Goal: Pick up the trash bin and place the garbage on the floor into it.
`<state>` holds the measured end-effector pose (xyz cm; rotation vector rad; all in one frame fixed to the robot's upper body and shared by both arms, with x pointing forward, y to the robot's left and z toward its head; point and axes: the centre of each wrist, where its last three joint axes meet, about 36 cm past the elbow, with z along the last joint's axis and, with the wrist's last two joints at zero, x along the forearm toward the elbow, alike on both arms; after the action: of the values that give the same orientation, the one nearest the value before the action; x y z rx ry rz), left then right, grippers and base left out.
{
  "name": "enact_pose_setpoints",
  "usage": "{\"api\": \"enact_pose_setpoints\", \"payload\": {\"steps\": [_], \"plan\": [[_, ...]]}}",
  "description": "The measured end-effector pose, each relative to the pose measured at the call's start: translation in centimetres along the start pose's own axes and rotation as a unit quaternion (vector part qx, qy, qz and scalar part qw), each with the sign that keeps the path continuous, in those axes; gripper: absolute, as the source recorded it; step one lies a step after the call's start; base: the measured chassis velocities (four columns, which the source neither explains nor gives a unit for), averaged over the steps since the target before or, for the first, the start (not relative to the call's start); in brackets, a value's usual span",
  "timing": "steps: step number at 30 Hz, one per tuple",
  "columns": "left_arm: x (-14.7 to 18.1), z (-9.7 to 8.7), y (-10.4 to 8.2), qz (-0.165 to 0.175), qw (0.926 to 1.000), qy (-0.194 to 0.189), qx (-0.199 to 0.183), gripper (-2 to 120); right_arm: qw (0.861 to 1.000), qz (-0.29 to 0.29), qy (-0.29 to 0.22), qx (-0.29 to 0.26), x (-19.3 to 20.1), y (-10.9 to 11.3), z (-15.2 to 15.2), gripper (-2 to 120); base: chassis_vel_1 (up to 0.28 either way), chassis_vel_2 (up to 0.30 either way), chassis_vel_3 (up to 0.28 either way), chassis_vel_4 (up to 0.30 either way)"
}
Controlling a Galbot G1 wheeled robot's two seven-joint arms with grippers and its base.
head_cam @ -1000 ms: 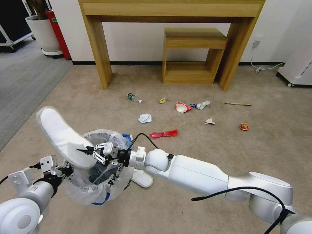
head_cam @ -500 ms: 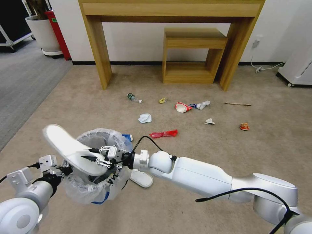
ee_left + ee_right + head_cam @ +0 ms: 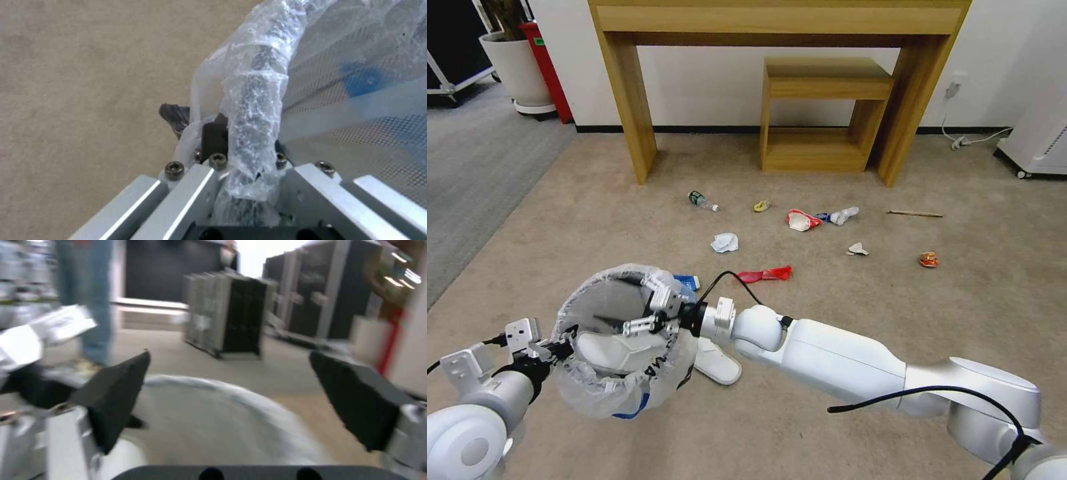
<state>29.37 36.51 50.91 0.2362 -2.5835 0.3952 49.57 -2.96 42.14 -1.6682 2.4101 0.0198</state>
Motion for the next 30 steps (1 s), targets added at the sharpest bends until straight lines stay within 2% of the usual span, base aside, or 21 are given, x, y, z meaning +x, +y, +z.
{"api": "enact_pose_setpoints", "payload": {"steps": [2,3,6,9,18,24,28,30], "plan": [[-0.5,0.0,0.6,-0.007,1.0,0.003,0.001,1,0.999,0.047,0.017,-0.023,2.2,-0.8,-0.7,100,0.0,0.0,0.0,0.0],[-0.5,0.0,0.6,-0.007,1.0,0.003,0.001,1,0.999,0.047,0.017,-0.023,2.2,-0.8,-0.7,100,0.0,0.0,0.0,0.0],[-1.0,-0.1,1.2,-0.014,0.9999,0.005,0.004,1,0.992,0.106,0.044,-0.049,5.4,-1.3,-1.2,100,0.0,0.0,0.0,0.0],[-1.5,0.0,1.7,-0.02,0.9997,0.009,0.007,1,0.988,0.136,0.053,-0.057,7.7,-1.5,-1.1,100,0.0,0.0,0.0,0.0],[-2.4,0.5,2.5,-0.031,0.9992,0.02,0.011,1,0.981,0.176,0.06,-0.058,12.2,-1.4,-2.0,100,0.0,0.0,0.0,0.0],[-2.6,0.7,2.9,-0.037,0.9989,0.023,0.013,1,0.977,0.192,0.07,-0.06,13.2,-1.3,-1.9,100,0.0,0.0,0.0,0.0],[-2.7,0.8,3.4,-0.045,0.9985,0.027,0.013,1,0.971,0.206,0.102,-0.071,14.2,-0.6,-1.4,100,0.0,0.0,0.0,0.0],[-2.8,0.9,3.4,-0.047,0.9984,0.028,0.013,1,0.964,0.212,0.137,-0.081,14.4,0.1,-0.8,100,0.0,0.0,0.0,0.0]]}}
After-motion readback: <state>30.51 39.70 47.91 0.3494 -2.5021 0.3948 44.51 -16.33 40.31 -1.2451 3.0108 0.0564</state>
